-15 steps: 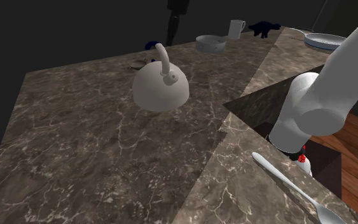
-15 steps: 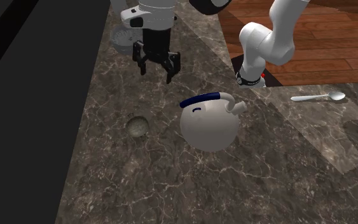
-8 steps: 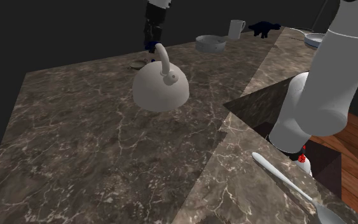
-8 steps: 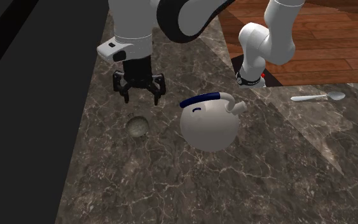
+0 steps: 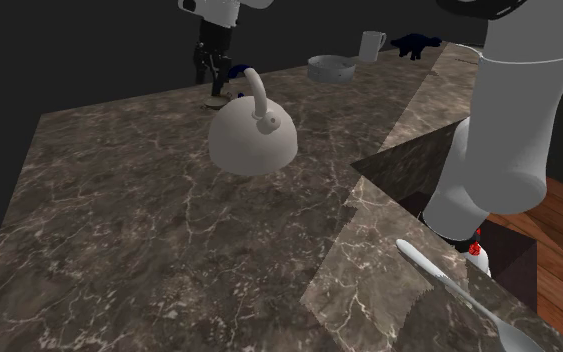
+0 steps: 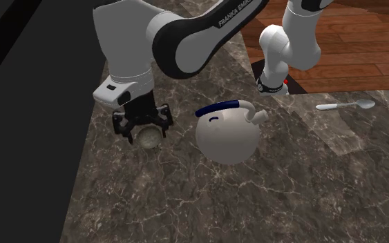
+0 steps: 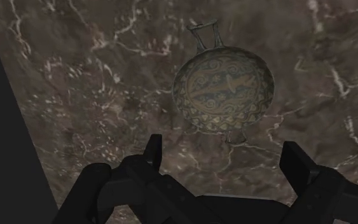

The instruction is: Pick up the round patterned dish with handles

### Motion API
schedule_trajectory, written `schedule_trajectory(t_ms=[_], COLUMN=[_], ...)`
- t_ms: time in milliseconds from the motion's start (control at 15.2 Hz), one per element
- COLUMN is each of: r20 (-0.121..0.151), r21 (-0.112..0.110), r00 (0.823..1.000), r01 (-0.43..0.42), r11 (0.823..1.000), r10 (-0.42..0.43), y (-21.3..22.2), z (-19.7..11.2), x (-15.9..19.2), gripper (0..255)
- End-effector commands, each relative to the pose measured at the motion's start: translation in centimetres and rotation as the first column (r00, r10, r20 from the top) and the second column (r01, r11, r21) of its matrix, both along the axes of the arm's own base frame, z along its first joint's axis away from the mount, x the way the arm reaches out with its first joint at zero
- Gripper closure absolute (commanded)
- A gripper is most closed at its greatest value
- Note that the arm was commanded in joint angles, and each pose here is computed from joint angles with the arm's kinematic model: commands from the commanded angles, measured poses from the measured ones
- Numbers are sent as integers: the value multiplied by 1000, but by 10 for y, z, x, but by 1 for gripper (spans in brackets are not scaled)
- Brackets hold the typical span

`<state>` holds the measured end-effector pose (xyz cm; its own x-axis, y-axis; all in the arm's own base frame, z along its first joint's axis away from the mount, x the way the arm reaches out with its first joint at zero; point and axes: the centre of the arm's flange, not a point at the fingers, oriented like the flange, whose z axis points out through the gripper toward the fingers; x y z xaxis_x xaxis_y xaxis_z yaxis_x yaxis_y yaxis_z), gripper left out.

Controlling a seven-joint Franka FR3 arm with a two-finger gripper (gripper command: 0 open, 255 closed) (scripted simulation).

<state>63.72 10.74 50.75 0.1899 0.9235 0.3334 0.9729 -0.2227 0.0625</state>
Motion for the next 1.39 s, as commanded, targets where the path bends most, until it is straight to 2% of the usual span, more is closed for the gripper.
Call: schedule_trajectory(t_ms=[0, 264, 396, 462, 1056, 1320], r20=[2, 2, 2, 2, 2, 2], r21=[0, 0, 0, 0, 0, 0], r00=[1000, 1000, 1000, 1000, 1000, 1000], r01=[-8, -8, -8, -8, -8, -8], r11=[1000, 1000, 1000, 1000, 1000, 1000], r10=[8, 8, 8, 8, 8, 8], y=[1, 1, 1, 1, 1, 1], z=[-10, -34, -34, -34, -34, -13], x=[1, 1, 1, 1, 1, 1], gripper=[0, 0, 0, 255, 255, 255])
